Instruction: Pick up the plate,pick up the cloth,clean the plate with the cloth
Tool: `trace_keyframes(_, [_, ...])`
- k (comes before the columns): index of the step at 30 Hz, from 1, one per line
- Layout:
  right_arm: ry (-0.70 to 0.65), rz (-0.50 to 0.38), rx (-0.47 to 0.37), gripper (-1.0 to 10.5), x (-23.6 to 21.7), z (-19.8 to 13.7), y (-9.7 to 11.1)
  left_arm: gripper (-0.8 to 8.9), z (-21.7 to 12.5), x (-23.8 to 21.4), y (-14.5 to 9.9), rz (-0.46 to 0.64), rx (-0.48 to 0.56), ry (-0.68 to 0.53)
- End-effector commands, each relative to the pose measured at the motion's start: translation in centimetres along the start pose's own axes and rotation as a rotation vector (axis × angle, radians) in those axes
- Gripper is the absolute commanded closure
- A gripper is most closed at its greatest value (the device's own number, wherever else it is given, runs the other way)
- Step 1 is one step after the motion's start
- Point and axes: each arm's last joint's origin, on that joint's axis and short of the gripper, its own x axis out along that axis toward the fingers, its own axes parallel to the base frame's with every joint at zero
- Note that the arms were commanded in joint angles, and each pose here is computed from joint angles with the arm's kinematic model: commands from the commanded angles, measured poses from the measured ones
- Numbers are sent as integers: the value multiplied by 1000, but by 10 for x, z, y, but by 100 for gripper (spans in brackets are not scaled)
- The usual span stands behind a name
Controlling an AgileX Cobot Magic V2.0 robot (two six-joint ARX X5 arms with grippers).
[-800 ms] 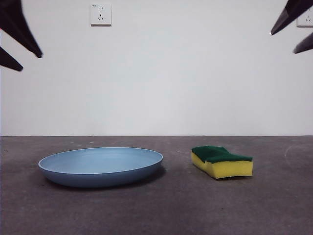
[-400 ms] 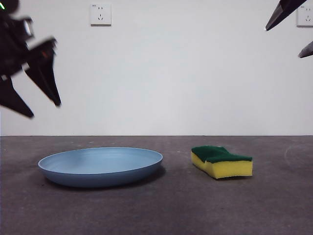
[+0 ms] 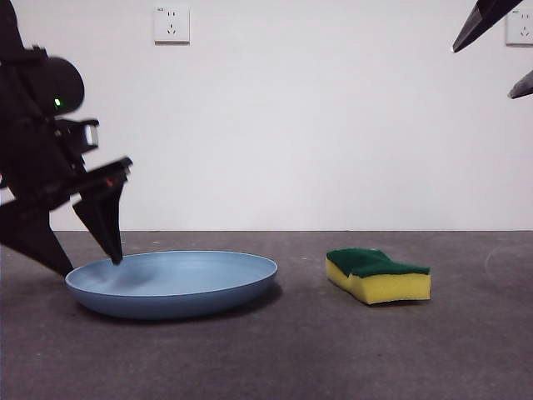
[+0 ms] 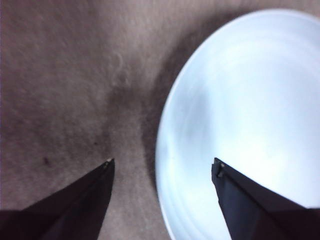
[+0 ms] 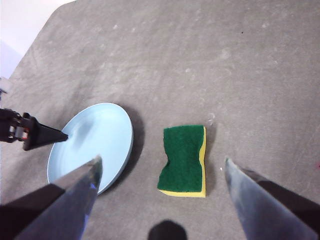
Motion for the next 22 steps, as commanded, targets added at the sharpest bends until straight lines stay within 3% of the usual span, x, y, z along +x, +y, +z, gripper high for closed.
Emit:
trace_keyframes(1, [-3,1,-11,533,0,1,1,486,-1,11,0,25,17,19])
trace_keyframes(4, [-2,1,-11,534,0,1,1,527,-3,17,0,30,17,37])
trace_keyframes(7, [-2,1,-11,534,0,1,1,787,-3,18,0,28,27,40])
trace_keyframes(8, [-2,1,-11,534,0,1,1,827,-2,18,-1,28,32,37])
trace_keyframes(15, [-1,2,-15,537,0,1,1,821,-2,15,-2,20,48,33])
trace_keyframes(22, [40,22,-54,536,11,10,9,820,3,-9,-11,7,76,-58])
